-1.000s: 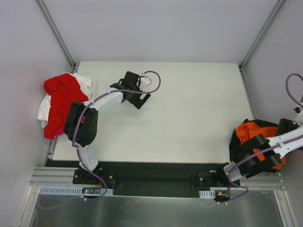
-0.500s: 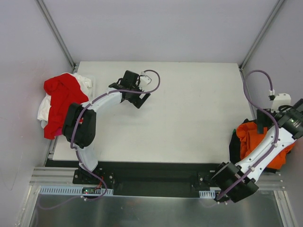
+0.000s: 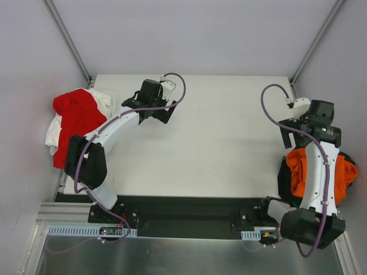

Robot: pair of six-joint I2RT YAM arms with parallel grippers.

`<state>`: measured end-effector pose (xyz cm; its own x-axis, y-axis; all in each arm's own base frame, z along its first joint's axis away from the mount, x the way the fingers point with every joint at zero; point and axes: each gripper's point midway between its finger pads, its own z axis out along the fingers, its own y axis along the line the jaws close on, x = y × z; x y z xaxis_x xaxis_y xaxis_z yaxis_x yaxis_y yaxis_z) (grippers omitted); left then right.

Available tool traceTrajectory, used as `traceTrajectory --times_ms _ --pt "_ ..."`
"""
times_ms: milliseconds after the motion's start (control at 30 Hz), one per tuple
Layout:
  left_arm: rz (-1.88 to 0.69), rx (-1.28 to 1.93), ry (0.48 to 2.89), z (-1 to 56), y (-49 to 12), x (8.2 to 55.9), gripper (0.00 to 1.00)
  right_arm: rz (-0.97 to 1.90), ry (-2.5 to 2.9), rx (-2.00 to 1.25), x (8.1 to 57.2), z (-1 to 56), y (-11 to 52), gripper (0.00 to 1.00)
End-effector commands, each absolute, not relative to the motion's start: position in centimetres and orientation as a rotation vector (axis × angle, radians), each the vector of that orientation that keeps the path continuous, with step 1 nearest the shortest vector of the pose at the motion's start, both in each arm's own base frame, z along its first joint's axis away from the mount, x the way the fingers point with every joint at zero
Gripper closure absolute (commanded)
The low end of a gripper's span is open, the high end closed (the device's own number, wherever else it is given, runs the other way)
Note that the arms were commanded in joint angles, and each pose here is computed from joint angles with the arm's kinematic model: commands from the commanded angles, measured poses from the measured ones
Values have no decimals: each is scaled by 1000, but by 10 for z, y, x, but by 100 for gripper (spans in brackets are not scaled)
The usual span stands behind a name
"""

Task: Fold and stack the t-shirts
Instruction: Put the neatly folded tshirt into the corner of the board with the right arm

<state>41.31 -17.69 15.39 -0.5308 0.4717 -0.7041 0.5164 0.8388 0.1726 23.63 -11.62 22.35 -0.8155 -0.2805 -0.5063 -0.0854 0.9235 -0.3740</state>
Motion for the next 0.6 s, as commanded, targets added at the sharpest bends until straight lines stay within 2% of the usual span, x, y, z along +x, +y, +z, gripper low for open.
traceTrajectory --times_ms 0,133,233,400,567 --pt "-104 519 2238 180 -155 420 3 -537 2474 -267 273 228 -90 0" --pt "-162 425 2294 169 -130 424 6 -596 2472 -370 305 217 -54 0" --pt "-154 397 2314 167 -118 422 1 -608 2422 -444 331 216 -23 0" --pt "87 436 2295 172 -83 417 1 -538 2430 -608 357 196 27 0" --pt "403 439 2203 211 -35 404 1 -697 2357 -791 370 181 51 0"
